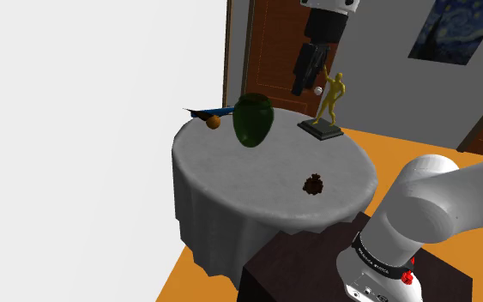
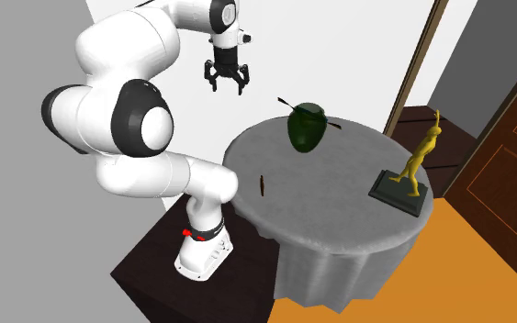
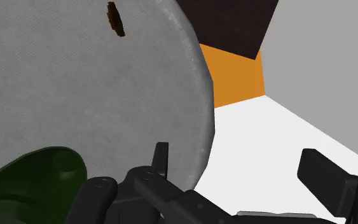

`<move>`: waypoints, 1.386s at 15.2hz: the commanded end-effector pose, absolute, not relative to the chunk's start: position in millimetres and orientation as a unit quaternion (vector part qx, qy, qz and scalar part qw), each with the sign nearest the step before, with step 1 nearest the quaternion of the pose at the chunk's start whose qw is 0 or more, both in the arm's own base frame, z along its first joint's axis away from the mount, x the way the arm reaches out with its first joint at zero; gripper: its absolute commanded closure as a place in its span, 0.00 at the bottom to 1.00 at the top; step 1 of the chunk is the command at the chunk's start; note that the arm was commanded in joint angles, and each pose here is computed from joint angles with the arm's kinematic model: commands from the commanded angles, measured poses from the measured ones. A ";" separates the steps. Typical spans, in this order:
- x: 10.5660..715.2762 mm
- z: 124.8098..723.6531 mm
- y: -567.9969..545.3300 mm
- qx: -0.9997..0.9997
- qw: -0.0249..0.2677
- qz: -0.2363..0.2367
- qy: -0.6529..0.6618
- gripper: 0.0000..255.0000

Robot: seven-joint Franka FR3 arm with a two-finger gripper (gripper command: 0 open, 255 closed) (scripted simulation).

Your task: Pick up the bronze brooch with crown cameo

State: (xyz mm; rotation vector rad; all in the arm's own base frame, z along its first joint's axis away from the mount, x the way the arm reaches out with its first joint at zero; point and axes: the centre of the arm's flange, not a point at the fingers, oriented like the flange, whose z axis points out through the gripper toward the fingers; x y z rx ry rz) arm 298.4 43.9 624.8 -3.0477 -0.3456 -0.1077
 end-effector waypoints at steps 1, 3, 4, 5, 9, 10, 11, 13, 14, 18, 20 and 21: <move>298.4 624.8 43.9 -0.992 0.036 -0.035 -0.113 0.00; 296.3 600.7 36.0 -0.991 0.031 -0.030 -0.126 0.00; 295.2 588.7 31.9 -0.990 0.028 -0.028 -0.132 0.00; 294.2 576.7 27.7 -0.990 0.026 -0.025 -0.139 0.00; 290.1 529.1 10.0 -0.986 0.015 -0.015 -0.166 0.00; 289.2 517.3 5.3 -0.985 0.012 -0.013 -0.172 0.00; 288.2 505.5 0.6 -0.984 0.010 -0.011 -0.179 0.00; 286.4 482.0 -9.1 -0.981 0.004 -0.006 -0.192 0.00; 285.5 470.3 -14.1 -0.980 0.002 -0.003 -0.198 0.00; 282.1 424.0 -34.9 -0.974 -0.009 0.007 -0.224 0.00; 280.6 401.0 -45.7 -0.971 -0.014 0.012 -0.237 0.00; 279.9 389.5 -51.3 -0.970 -0.017 0.014 -0.244 0.00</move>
